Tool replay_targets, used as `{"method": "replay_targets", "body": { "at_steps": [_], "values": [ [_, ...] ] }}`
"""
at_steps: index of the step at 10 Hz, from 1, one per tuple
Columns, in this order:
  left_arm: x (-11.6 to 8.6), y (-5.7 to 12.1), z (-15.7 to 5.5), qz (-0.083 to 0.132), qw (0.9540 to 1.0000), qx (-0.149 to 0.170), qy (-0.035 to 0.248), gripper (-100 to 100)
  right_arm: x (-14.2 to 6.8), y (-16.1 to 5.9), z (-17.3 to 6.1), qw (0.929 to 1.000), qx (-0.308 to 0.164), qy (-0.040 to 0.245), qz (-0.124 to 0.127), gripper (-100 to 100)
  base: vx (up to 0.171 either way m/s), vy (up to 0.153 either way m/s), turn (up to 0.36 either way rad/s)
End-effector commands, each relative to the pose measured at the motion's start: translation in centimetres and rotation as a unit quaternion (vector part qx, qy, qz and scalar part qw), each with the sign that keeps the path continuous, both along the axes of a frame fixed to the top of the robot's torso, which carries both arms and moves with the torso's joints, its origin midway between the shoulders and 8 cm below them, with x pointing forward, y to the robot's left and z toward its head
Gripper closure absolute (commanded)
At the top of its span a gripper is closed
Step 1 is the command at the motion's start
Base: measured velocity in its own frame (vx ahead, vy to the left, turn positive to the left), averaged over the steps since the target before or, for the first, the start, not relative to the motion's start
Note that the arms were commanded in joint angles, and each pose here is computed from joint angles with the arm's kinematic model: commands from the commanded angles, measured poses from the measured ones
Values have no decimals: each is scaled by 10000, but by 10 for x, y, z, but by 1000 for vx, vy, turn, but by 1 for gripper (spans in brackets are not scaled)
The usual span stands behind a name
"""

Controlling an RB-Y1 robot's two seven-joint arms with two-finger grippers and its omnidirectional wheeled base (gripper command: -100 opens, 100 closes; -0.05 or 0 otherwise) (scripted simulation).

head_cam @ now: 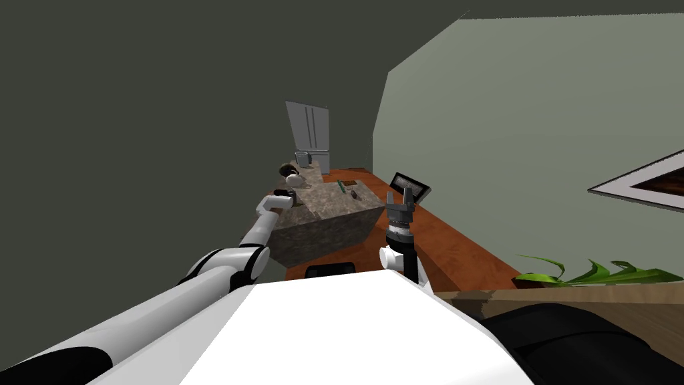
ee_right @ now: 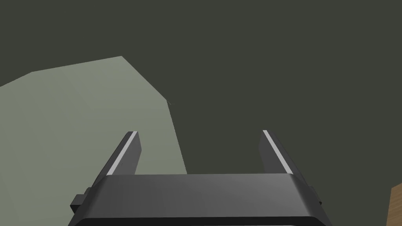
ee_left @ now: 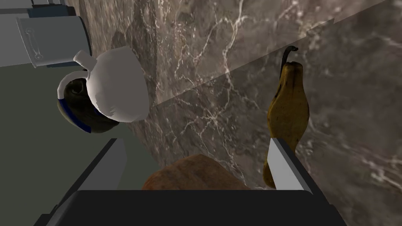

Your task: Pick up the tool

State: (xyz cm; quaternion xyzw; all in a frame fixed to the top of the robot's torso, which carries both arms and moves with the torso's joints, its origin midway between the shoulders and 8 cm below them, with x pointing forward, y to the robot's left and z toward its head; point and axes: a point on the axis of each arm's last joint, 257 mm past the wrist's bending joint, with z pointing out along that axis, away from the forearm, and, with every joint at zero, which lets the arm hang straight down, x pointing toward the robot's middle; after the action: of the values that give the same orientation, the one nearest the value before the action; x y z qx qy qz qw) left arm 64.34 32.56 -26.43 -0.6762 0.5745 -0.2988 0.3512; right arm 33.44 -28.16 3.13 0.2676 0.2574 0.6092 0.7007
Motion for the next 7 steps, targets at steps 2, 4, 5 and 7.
{"method": "replay_targets", "body": {
  "at_steps": [2,4,5,7],
  "values": [
    [-1,3,-10,94,9993,-69,356,-100,0,0,0,10000,0,0,0,0,8,-11,66],
    [-4,5,-17,173,9975,-141,672,-100,0,0,0,10000,0,0,0,0,14,-11,57],
    [-1,4,-11,208,9964,-205,791,-100,0,0,0,10000,0,0,0,0,21,-13,68],
    [-8,6,-23,242,9947,-218,977,-100,0,0,0,10000,0,0,0,0,15,-7,21]
  ]
}}
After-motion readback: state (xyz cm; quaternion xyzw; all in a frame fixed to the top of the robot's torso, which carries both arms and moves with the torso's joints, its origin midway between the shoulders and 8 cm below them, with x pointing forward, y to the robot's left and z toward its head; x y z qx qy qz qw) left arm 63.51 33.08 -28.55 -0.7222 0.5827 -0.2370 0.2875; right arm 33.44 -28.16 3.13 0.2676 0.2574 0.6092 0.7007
